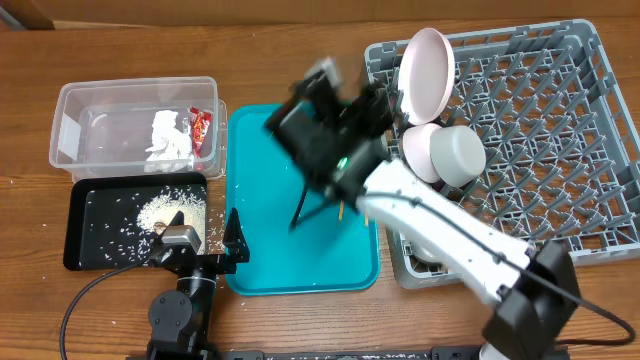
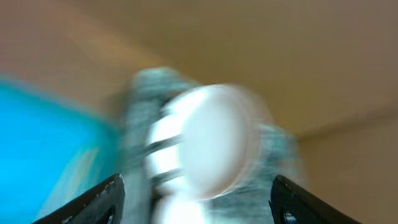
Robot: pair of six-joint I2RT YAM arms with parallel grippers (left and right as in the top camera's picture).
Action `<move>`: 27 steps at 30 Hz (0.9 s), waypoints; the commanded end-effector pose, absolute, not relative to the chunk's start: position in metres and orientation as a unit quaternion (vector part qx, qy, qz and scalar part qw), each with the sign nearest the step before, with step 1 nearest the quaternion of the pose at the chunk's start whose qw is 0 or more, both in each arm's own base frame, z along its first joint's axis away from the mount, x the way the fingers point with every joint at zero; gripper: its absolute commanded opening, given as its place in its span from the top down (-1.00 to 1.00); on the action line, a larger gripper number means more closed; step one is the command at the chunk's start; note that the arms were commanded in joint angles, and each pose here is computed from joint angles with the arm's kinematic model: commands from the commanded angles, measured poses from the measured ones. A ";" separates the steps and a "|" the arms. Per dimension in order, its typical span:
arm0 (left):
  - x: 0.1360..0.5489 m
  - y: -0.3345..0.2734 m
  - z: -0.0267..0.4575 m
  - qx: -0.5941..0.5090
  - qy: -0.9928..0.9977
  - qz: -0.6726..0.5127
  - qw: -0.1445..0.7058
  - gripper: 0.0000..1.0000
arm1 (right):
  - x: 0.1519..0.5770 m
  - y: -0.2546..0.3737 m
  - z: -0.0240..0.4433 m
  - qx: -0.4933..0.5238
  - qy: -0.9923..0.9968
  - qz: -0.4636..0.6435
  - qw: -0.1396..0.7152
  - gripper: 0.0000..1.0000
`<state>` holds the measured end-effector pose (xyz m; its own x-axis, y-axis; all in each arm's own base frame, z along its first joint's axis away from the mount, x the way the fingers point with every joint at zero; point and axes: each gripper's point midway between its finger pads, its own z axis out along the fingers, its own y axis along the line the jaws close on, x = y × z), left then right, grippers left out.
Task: Sort waste into correct bins and load items into the dishwasher
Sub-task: 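Move the right gripper to the chopsticks and grasp one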
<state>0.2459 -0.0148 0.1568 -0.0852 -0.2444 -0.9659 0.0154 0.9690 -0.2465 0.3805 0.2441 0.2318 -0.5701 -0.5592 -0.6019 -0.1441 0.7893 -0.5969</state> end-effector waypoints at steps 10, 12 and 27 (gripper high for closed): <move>0.246 -0.013 0.158 -0.086 0.726 -0.097 0.675 -1.00 | 0.338 0.272 0.140 0.013 0.974 0.079 0.214 -0.29; 0.246 -0.013 0.158 -0.086 0.726 -0.097 0.675 -1.00 | 0.341 0.268 0.127 0.021 0.974 0.084 0.210 -0.22; 0.246 -0.013 0.158 -0.086 0.726 -0.097 0.675 -1.00 | 0.331 0.264 0.037 0.056 0.985 0.076 0.144 0.06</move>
